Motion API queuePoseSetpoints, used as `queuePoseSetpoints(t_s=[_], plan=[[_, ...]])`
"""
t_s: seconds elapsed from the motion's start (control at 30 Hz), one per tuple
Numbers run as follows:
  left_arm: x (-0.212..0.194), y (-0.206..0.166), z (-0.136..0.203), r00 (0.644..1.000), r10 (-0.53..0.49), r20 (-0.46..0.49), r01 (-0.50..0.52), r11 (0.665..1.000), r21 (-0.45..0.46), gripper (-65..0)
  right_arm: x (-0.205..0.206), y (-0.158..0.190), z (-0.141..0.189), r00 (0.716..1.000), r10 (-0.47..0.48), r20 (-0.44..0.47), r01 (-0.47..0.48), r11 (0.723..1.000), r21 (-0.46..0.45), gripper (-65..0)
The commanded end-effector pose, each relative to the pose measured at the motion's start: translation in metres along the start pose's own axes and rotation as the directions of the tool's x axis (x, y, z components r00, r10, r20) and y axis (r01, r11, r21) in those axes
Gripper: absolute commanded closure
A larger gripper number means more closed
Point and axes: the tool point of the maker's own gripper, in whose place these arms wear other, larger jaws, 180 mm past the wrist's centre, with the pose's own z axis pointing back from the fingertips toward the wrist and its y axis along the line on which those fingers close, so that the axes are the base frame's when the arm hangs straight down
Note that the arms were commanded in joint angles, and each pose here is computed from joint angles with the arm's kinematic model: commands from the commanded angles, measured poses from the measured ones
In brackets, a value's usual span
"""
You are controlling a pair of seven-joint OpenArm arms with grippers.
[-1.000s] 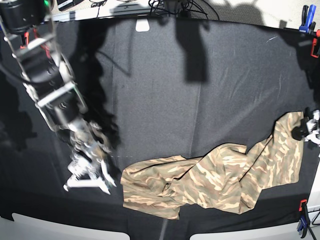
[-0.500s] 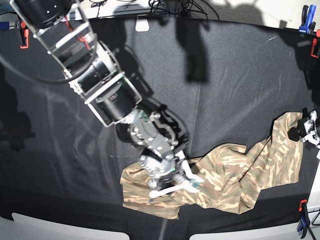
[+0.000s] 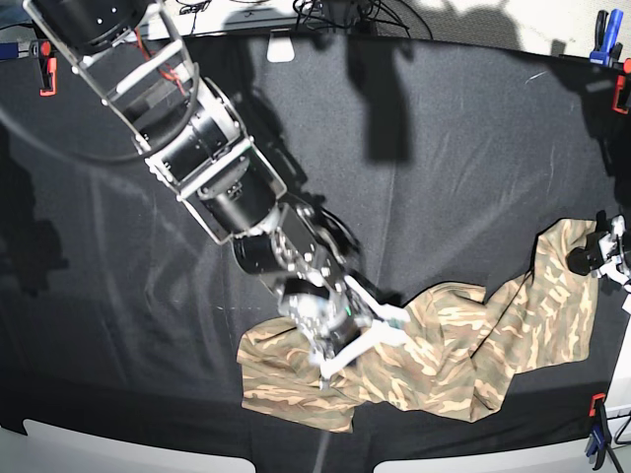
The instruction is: Layout the t-shirt on the table in an organized manner, then fold the t-shirt properly
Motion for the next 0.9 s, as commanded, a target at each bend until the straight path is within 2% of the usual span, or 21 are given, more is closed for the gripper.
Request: queuePoseSetpoints(t_s=[0.0,0.27,0.37,0.63,0.7,0.87], plan=[[0.024,-0.006,0.012,0.998,-0.025,0.06,0.026,1.0,-0.013,0.0,0.019,-0.037,0.0,0.999,-0.008,0.041,0.012,0.995,-0.095,-28.6],[0.024,-0.006,0.012,0.998,-0.025,0.06,0.026,1.0,-0.013,0.0,0.054,-0.048,0.004,0.993,-0.034,0.116,0.052,0.986,-0.157,-28.1],[0.024,-0.006,0.012,0.998,-0.025,0.06,0.026,1.0,-0.013,0.0,0.054,-0.049,0.004,0.992,-0.035,0.118,0.054,0.985,-0.162,-20.5],[0.024,-0.006,0.012,0.998,-0.025,0.06,0.026,1.0,-0.013,0.0,0.054,-0.05,0.004,0.992,-0.037,0.117,0.056,0.984,-0.168,-19.7],[0.024,-0.006,0.012,0.998,-0.025,0.06,0.025,1.0,-0.013,0.0,0.055,-0.05,0.005,0.992,-0.036,0.121,0.057,0.984,-0.169,-16.1],[0.024,-0.006,0.012,0.998,-0.025,0.059,0.026,1.0,-0.013,0.0,0.059,-0.05,0.005,0.988,-0.045,0.148,0.07,0.984,-0.165,-0.6]])
